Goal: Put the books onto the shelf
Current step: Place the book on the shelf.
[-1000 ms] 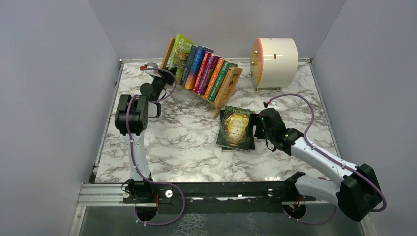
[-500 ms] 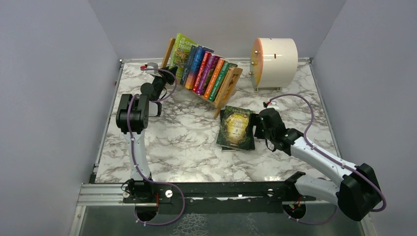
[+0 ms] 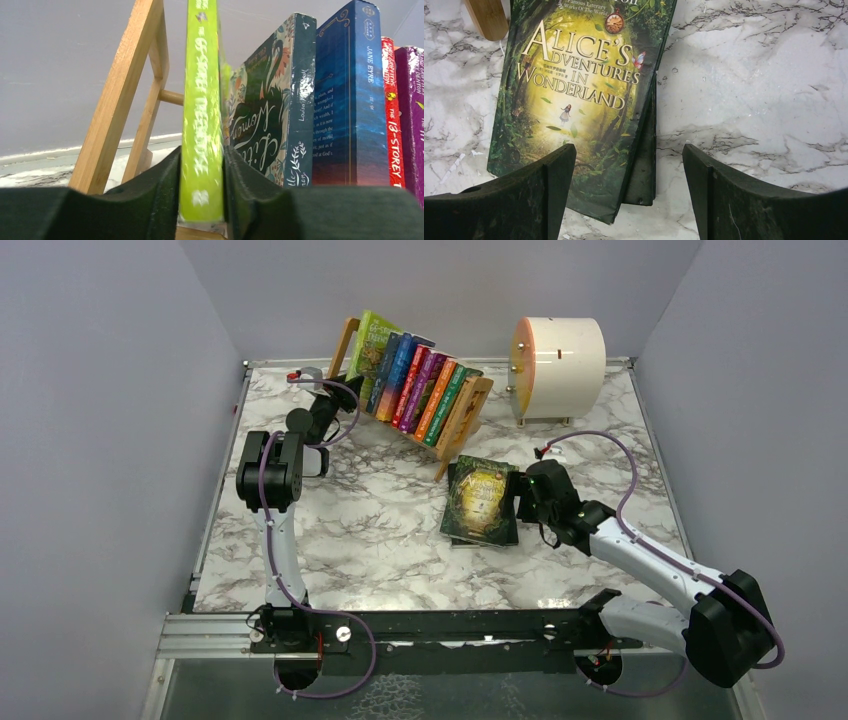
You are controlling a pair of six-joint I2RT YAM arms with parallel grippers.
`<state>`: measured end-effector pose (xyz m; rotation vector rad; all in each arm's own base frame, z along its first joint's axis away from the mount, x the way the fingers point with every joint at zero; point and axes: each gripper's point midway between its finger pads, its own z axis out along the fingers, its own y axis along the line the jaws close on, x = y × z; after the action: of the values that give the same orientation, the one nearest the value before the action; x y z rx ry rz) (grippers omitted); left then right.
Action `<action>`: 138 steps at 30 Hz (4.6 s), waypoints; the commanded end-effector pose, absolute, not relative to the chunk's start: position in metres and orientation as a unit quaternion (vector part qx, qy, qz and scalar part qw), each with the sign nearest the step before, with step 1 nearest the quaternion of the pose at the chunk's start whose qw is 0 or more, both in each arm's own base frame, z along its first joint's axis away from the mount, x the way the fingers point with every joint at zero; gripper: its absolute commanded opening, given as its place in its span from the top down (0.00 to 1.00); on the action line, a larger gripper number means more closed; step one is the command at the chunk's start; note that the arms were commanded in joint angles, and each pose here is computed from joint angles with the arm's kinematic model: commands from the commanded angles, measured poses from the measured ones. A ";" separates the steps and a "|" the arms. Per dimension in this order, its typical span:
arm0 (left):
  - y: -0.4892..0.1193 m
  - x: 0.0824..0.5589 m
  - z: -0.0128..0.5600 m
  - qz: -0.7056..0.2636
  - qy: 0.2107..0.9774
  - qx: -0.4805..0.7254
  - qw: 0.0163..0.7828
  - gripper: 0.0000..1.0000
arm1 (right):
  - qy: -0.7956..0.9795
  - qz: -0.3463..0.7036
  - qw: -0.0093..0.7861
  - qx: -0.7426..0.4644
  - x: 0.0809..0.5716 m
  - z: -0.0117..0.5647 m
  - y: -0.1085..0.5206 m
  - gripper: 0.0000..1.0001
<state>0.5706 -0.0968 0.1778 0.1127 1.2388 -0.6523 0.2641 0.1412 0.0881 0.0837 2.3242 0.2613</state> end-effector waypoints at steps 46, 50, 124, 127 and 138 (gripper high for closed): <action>-0.149 0.528 0.221 -0.389 0.465 0.223 0.763 1.00 | 0.903 0.128 0.408 0.036 0.271 0.104 0.150 0.23; -0.149 0.522 0.217 -0.389 0.471 0.228 0.758 1.00 | 0.902 0.131 0.410 0.035 0.271 0.105 0.151 0.23; -0.092 0.508 0.284 -0.348 0.449 0.090 0.818 0.43 | 0.895 0.145 0.420 0.030 0.266 0.110 0.151 0.23; -0.073 0.513 0.293 -0.322 0.444 0.043 0.835 0.44 | 0.895 0.147 0.420 0.031 0.265 0.111 0.151 0.23; -0.036 0.556 0.300 -0.201 0.498 -0.007 0.844 0.43 | 0.895 0.152 0.418 0.029 0.264 0.109 0.152 0.23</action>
<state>0.5399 -0.0561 0.2833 0.0150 1.0656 -0.5536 0.2613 0.1470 0.1024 0.0741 2.2785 0.3381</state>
